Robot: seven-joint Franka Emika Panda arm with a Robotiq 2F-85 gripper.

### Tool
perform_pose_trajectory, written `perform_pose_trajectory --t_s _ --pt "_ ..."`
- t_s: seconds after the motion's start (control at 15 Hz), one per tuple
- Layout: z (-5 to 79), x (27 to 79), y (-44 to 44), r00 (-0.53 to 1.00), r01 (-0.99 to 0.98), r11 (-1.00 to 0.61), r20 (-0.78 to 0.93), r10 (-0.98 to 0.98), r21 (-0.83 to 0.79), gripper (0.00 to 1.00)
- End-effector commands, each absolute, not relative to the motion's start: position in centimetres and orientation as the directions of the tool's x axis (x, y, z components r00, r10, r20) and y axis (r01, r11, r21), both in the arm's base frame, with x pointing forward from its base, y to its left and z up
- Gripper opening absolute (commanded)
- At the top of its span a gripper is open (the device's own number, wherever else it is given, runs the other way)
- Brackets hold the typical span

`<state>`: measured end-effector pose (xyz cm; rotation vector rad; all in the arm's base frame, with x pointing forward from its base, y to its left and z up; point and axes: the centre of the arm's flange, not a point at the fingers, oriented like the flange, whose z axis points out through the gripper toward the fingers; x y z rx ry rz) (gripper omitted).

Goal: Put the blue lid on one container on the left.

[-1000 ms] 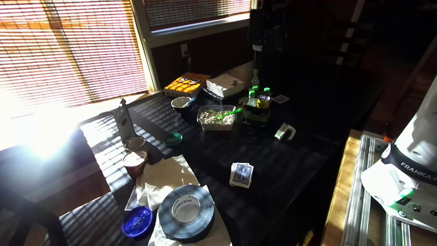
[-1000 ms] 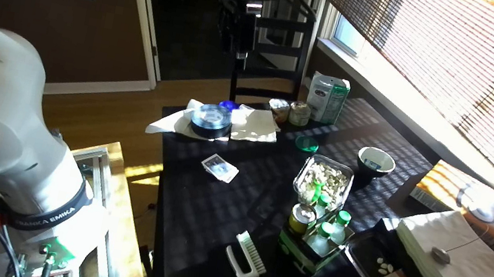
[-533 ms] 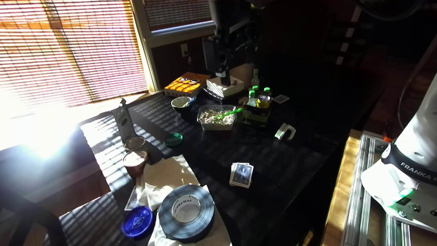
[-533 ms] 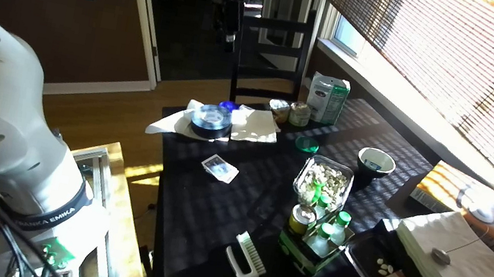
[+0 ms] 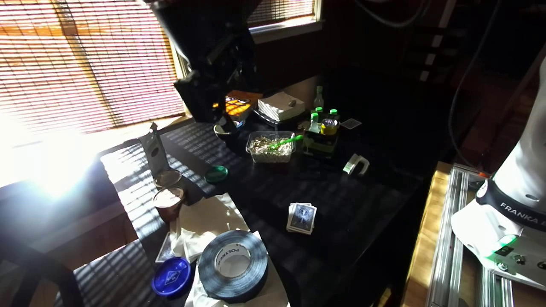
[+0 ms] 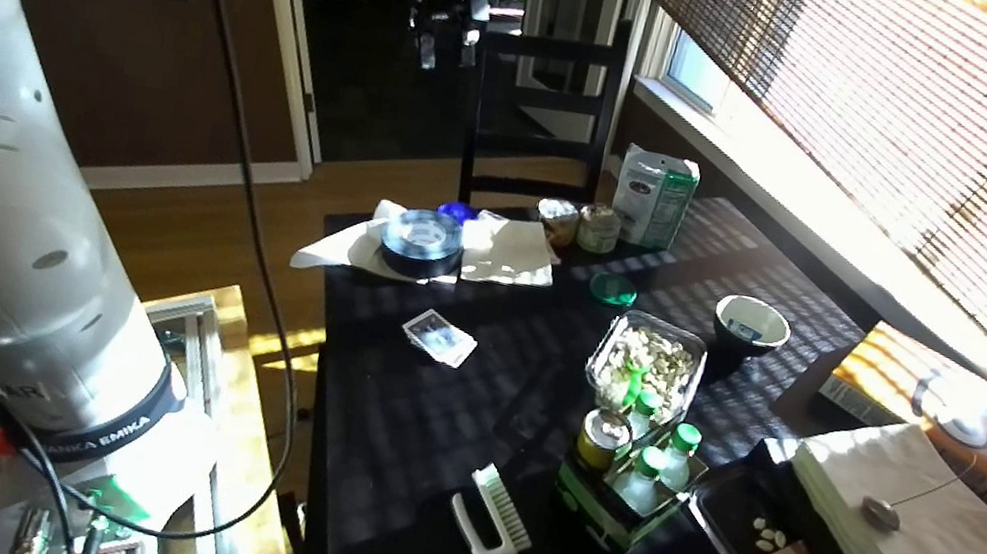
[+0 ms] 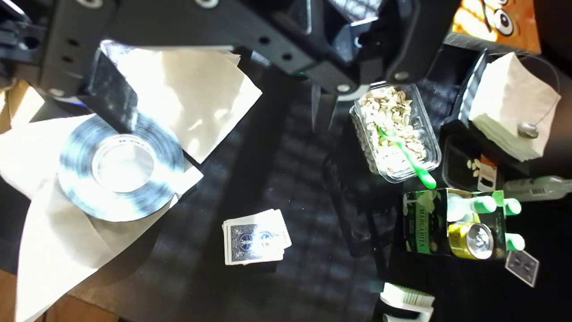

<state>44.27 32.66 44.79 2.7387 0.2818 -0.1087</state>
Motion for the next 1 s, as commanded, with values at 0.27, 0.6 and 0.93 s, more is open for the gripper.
perform_pose_trajectory --t_s 0.27,0.6,0.93 --pt "39.6 47.6 43.2 0.949 0.228 -0.864 -0.302 0.093 0.449 1.00" --pt "37.9 46.0 41.6 0.958 0.215 -0.861 -0.272 0.093 0.462 1.00" --pt "34.0 47.1 43.5 0.961 -0.039 -0.837 -0.210 -0.182 0.545 1.00"
